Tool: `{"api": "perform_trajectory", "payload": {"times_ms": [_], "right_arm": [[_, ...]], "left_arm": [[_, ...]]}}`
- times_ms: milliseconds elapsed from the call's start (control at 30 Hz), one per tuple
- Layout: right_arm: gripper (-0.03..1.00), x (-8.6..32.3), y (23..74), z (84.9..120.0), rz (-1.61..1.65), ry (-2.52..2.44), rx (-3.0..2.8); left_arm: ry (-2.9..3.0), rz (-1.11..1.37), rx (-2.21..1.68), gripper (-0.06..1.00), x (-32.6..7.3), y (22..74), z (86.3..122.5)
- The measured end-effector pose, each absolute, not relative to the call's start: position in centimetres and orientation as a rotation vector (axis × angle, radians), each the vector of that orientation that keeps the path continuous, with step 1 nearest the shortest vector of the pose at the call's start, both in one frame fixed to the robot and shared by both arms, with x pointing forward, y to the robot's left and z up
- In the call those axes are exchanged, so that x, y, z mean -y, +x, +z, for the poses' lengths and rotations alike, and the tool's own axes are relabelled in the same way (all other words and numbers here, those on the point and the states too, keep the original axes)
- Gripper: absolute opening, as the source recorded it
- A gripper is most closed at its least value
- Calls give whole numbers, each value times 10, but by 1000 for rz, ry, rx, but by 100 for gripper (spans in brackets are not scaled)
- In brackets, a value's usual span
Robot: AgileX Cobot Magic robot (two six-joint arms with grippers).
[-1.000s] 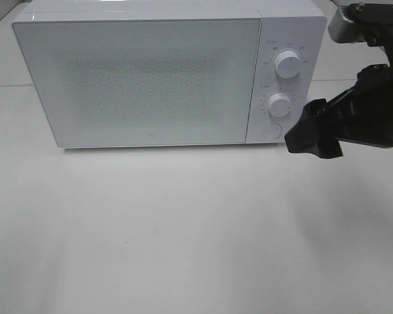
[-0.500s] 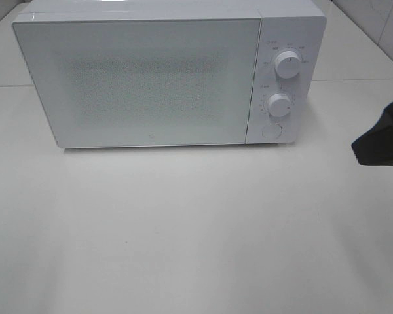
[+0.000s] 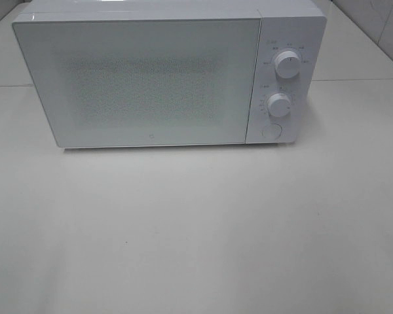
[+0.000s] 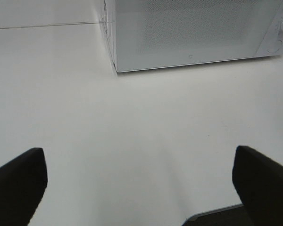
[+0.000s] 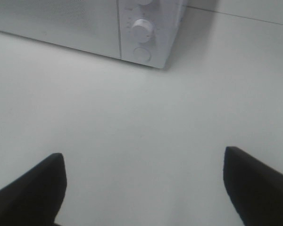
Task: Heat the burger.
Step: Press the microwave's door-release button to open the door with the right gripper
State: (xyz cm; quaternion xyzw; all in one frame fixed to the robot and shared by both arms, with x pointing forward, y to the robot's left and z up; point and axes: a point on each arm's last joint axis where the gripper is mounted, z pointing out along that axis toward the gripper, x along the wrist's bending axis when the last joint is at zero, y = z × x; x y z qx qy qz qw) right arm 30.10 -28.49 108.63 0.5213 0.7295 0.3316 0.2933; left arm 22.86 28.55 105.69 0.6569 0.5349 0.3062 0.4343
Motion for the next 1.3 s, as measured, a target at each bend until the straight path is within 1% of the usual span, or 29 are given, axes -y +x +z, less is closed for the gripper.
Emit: {"api": "perform_trajectory", "payload": {"times_ms": [133, 333, 400, 567, 700, 1300], "right_arm": [[81, 296, 281, 1085, 890, 1449, -1786], [80, 303, 257, 1082, 904, 1470, -1637], [77, 304, 246, 1073, 909, 1517, -1577], [76, 305, 233, 1058, 908, 1585, -1498], [76, 305, 233, 1050, 894, 1604, -1486], [76, 304, 233, 1050, 899, 1604, -1483]], "left_arm": [[1636, 762, -1332, 99, -286, 229, 1057], [1636, 762, -1332, 99, -286, 229, 1057], [1636, 762, -1332, 99, -286, 229, 1057], [1636, 762, -1332, 99, -286, 229, 1057], [1636, 762, -1332, 99, -286, 229, 1057], [1636, 762, -1332, 99, -286, 229, 1057]]}}
